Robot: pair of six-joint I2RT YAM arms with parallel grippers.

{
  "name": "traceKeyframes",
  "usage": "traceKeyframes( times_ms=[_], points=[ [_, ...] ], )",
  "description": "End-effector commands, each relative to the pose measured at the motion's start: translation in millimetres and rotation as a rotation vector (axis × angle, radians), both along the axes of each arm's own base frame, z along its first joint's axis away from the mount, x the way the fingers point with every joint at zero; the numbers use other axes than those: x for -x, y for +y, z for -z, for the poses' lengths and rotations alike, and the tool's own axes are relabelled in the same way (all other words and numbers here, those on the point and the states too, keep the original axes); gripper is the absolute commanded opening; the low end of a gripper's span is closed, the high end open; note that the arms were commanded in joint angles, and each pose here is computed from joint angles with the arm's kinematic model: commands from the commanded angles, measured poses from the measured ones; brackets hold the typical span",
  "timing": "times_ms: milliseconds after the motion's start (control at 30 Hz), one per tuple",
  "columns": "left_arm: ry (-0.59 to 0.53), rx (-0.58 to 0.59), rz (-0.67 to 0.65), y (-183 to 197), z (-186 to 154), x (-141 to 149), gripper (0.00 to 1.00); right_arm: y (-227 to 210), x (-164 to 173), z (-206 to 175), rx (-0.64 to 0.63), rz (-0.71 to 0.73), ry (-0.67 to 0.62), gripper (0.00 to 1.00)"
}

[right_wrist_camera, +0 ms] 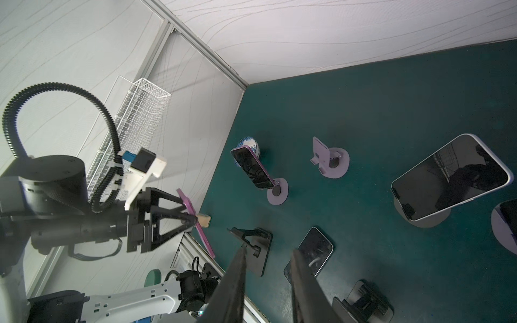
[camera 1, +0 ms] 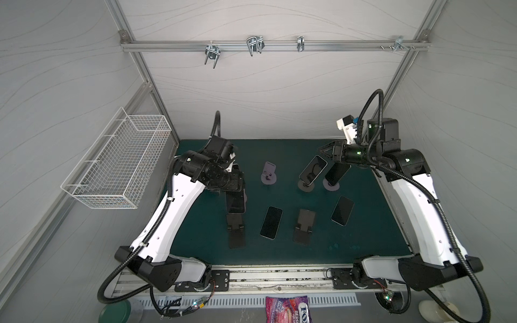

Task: Remove the phone from the phone stand
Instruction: Place the phone at the middle-left of the table.

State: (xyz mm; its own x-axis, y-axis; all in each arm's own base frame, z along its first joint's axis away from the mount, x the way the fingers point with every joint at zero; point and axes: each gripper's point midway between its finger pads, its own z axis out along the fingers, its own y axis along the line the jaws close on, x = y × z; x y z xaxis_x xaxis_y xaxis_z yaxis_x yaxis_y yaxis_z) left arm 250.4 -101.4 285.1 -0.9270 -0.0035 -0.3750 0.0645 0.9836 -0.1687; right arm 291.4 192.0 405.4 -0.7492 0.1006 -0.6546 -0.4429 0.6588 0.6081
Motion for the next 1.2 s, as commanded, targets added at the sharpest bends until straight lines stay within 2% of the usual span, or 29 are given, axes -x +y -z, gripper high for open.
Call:
traceKeyframes(
  times_ms=[0,267,500,767,1167],
  points=[
    [0.001,-0.123,-0.023,37.3,0.4,17.6,0.66,6.3,5.2,4.5,-0.016,-0.027,0.029,0.30],
    [0.024,-0.245,-0.180,94.9,31.8,9.8,0.66,45.7,23.4,21.0,-0.039,-0.151,0.138,0.30],
    [0.064,-0.230,-0.285,123.4,72.5,-13.2,0.64,66.5,37.3,26.7,-0.059,-0.218,0.200,0.29],
    [0.145,-0.166,-0.274,120.6,122.9,-33.3,0.64,68.8,39.0,26.2,-0.067,-0.220,0.215,0.29],
    [0.276,-0.160,-0.225,117.1,187.8,-34.6,0.65,66.0,33.7,28.4,-0.056,-0.188,0.207,0.30]
  ],
)
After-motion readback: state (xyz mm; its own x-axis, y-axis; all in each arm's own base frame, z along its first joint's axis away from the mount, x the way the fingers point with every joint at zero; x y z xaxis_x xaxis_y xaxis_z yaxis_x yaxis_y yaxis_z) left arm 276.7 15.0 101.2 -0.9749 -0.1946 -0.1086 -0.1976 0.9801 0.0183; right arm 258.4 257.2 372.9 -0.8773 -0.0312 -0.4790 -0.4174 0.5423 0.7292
